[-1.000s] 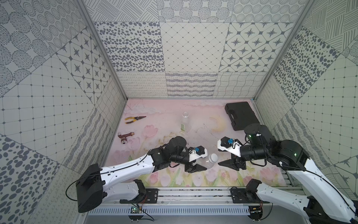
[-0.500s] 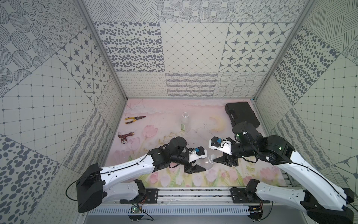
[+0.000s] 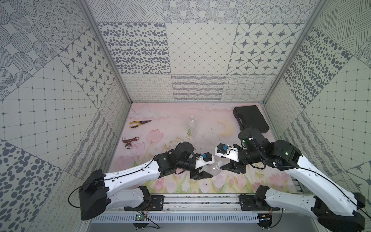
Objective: Screw on the bottle caps
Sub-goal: Screw the bottle cap onto the plastic bottle.
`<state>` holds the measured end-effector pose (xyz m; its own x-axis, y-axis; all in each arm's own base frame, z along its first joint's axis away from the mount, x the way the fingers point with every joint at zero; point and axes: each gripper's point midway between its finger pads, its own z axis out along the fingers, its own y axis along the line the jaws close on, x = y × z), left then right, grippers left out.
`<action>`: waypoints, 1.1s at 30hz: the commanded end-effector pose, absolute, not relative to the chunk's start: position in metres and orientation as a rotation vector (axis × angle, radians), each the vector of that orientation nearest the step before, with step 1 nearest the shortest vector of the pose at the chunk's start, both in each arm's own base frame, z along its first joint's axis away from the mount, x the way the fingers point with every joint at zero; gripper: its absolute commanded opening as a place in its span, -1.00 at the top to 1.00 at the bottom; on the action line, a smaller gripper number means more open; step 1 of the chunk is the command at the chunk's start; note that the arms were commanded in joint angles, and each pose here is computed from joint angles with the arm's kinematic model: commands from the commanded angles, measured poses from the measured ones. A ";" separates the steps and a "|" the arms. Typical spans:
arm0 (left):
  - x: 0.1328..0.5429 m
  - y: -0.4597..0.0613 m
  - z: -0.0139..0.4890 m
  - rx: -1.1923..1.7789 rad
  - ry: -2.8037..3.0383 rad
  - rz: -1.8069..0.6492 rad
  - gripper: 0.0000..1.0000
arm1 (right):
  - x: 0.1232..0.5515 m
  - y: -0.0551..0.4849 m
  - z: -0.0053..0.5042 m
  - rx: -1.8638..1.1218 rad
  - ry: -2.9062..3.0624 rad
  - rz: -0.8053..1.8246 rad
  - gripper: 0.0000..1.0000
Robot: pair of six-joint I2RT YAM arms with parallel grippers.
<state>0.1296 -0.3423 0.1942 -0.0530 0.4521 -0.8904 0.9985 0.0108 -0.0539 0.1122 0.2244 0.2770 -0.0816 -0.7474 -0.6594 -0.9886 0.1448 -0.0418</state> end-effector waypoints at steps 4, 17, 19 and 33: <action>0.135 -0.345 0.206 1.502 1.543 -0.958 -0.04 | 0.103 0.228 0.273 -1.694 1.872 0.617 -0.14; 0.135 -0.346 0.210 1.491 1.534 -0.968 -0.03 | 0.110 0.228 0.267 -1.669 1.903 0.582 -0.06; 0.135 -0.345 0.209 1.492 1.535 -0.969 -0.03 | 0.110 0.229 0.268 -1.662 1.902 0.580 -0.07; 0.134 -0.345 0.209 1.490 1.544 -0.978 0.00 | 0.117 0.235 0.263 -1.610 1.965 0.594 0.31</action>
